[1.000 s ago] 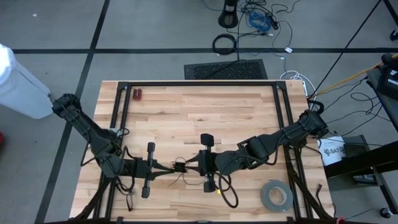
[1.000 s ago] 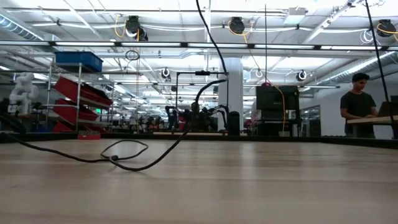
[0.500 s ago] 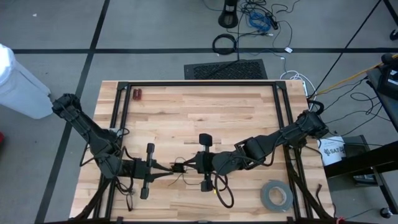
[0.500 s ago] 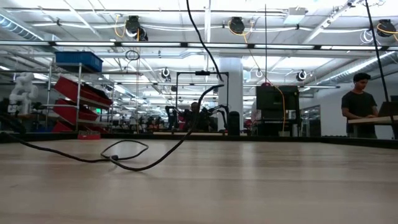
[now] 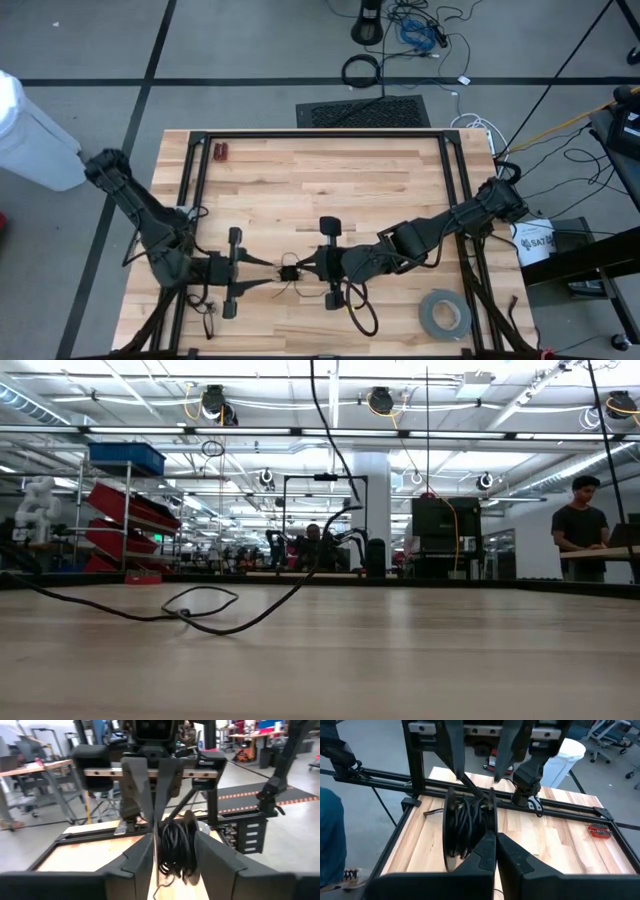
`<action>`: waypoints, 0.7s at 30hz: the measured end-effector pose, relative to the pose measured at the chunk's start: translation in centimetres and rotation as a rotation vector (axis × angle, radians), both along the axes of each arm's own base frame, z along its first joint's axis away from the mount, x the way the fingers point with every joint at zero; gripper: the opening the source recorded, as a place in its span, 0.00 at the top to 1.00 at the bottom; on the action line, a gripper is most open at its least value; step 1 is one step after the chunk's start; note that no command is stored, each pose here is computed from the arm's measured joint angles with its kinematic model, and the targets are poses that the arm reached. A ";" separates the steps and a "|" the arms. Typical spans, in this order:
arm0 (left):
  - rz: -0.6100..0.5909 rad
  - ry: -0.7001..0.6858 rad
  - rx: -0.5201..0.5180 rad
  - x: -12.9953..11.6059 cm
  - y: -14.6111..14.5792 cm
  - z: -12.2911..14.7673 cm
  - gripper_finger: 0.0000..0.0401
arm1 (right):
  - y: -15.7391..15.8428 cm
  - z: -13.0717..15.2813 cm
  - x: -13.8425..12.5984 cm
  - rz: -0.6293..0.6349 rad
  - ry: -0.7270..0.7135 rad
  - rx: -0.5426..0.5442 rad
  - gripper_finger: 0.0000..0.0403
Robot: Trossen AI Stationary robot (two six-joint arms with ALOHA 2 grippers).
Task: Coil cords
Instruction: Coil the black wire on the spool
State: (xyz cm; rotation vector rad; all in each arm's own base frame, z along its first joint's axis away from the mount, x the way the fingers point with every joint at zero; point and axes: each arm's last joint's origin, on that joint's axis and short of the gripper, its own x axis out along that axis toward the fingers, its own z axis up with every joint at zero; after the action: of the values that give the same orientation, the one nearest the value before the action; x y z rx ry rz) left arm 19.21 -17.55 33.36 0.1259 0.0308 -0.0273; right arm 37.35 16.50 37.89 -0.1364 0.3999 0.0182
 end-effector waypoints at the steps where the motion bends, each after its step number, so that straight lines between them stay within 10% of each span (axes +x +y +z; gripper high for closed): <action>1: 0.009 -0.001 0.000 -0.3 0.0 0.1 0.62 | 0.0 0.1 -0.1 0.000 -0.002 -0.001 1.00; 10: 0.102 0.065 0.003 -2.9 0.5 -0.9 0.59 | 0.2 1.5 -1.4 -0.032 -0.044 -0.026 1.00; 21: 0.105 -0.012 -0.053 0.9 1.5 -6.2 0.59 | -0.1 2.9 -2.1 -0.046 -0.105 -0.069 1.00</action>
State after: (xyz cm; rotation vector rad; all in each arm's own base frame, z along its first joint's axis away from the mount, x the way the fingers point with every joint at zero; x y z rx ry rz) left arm 20.09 -16.06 27.14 0.0710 0.0243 0.0770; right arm 35.23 16.39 40.77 -0.1953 0.2992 -0.0479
